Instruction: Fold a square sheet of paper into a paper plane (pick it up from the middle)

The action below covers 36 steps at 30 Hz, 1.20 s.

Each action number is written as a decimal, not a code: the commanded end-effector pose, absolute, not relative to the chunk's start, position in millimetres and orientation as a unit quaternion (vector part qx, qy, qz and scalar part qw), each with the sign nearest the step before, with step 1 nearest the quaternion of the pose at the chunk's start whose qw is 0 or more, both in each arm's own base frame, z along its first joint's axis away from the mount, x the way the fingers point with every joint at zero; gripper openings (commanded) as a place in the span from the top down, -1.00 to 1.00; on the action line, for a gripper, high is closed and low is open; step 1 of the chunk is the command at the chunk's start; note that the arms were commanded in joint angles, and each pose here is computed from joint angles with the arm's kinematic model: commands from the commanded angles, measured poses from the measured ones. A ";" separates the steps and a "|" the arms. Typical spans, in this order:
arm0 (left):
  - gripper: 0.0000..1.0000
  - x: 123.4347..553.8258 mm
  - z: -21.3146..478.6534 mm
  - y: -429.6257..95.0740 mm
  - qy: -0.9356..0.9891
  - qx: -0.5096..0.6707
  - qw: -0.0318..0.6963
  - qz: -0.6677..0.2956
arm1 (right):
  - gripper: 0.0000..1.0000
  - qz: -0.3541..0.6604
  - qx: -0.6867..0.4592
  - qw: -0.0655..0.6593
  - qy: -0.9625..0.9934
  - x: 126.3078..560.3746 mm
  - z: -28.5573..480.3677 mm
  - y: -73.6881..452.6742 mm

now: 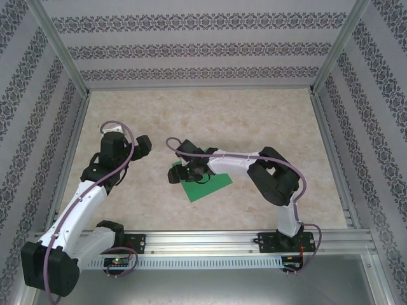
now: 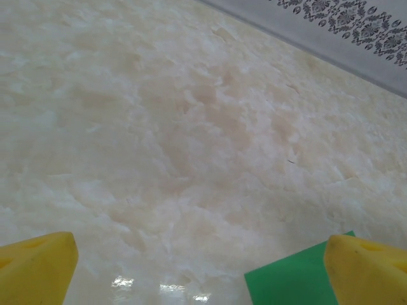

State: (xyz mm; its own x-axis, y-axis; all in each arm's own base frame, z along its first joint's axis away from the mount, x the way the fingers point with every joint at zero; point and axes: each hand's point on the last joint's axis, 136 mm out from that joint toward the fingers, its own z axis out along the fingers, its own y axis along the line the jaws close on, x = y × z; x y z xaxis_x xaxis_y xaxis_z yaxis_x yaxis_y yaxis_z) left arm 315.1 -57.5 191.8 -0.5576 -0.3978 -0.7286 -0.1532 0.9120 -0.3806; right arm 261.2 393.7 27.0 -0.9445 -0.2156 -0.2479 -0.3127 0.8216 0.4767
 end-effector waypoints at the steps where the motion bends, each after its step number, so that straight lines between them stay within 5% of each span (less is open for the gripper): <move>1: -1.00 312.9 188.7 -63.0 0.877 -0.148 0.434 -0.144 | -0.37 0.242 -0.029 0.121 0.962 301.7 8.4 379.6; 9: -1.00 324.1 185.6 -90.9 0.886 -0.113 0.405 -0.197 | -0.40 0.235 0.017 0.217 0.947 358.5 50.0 366.1; 16: -1.00 330.2 179.1 -115.2 0.890 -0.074 0.390 -0.224 | -0.40 0.214 -0.034 0.248 0.944 355.9 95.7 332.2; 36: -1.00 330.9 166.1 -146.6 0.905 -0.049 0.366 -0.213 | -0.41 0.165 0.039 0.123 0.978 308.2 12.0 246.2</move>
